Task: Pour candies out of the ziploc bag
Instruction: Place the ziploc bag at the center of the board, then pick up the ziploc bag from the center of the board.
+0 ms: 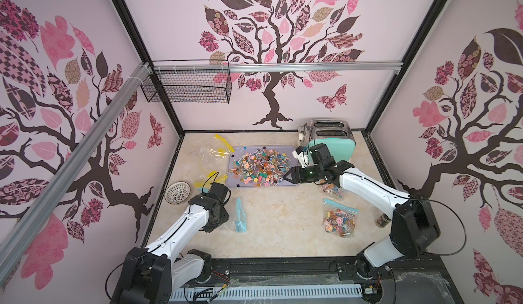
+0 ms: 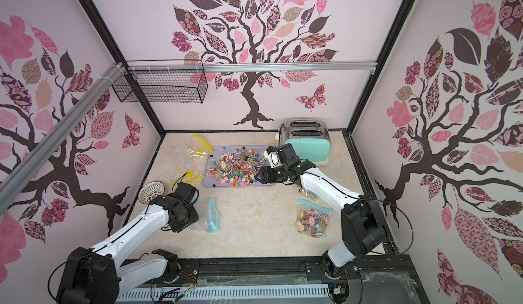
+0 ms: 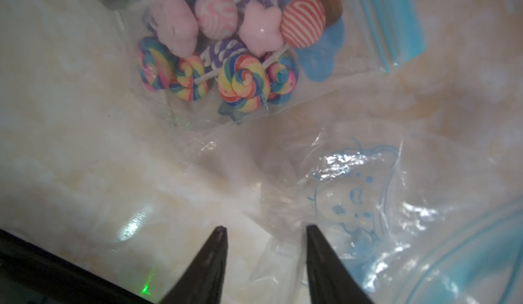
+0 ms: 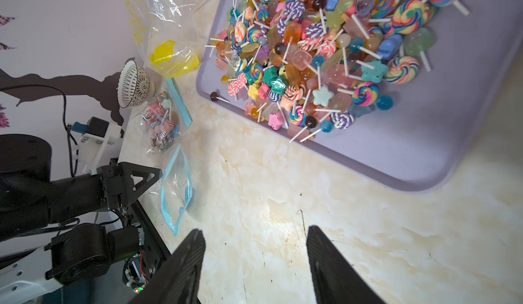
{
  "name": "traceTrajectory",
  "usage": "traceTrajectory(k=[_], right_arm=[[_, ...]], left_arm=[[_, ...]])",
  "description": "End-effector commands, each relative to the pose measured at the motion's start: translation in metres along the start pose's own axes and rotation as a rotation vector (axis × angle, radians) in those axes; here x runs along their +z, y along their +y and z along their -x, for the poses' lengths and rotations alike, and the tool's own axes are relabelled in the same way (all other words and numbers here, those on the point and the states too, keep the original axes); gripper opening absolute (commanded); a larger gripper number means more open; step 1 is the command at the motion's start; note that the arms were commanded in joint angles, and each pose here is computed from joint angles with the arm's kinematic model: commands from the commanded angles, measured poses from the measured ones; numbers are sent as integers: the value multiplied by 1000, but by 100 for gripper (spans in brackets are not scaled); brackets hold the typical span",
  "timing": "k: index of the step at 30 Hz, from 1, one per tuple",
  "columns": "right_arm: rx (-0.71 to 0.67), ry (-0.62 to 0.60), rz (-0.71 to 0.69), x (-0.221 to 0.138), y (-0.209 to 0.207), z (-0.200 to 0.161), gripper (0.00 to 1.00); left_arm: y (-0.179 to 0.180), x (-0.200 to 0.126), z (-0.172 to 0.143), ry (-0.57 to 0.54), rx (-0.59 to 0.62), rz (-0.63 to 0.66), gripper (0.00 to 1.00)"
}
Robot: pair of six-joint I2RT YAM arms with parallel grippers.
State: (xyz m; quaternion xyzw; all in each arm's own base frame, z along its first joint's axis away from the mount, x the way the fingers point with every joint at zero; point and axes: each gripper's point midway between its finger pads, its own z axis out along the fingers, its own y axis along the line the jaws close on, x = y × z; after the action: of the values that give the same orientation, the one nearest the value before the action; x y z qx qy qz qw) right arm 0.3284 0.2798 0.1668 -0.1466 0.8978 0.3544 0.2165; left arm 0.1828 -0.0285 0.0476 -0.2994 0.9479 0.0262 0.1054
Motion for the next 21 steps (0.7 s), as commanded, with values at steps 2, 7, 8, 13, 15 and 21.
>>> traceTrajectory(k=[2,7,8,13,15,21], right_arm=[[-100,58,69,21,33,1,62],[-109,92,111,43,47,-3,58],[-112,101,113,46,48,-4,57],[-126,132,120,57,52,-12,56],[-129,134,116,59,49,-14,56],[-132,159,87,66,36,-27,56]], left_arm=[[7,-17,8,-42,-54,13,79],[14,-51,36,-174,-64,38,98],[18,-55,42,-192,-69,64,98],[33,-43,64,-142,-171,57,98],[29,-35,70,-129,-202,2,98],[6,-22,84,-139,-199,-95,98]])
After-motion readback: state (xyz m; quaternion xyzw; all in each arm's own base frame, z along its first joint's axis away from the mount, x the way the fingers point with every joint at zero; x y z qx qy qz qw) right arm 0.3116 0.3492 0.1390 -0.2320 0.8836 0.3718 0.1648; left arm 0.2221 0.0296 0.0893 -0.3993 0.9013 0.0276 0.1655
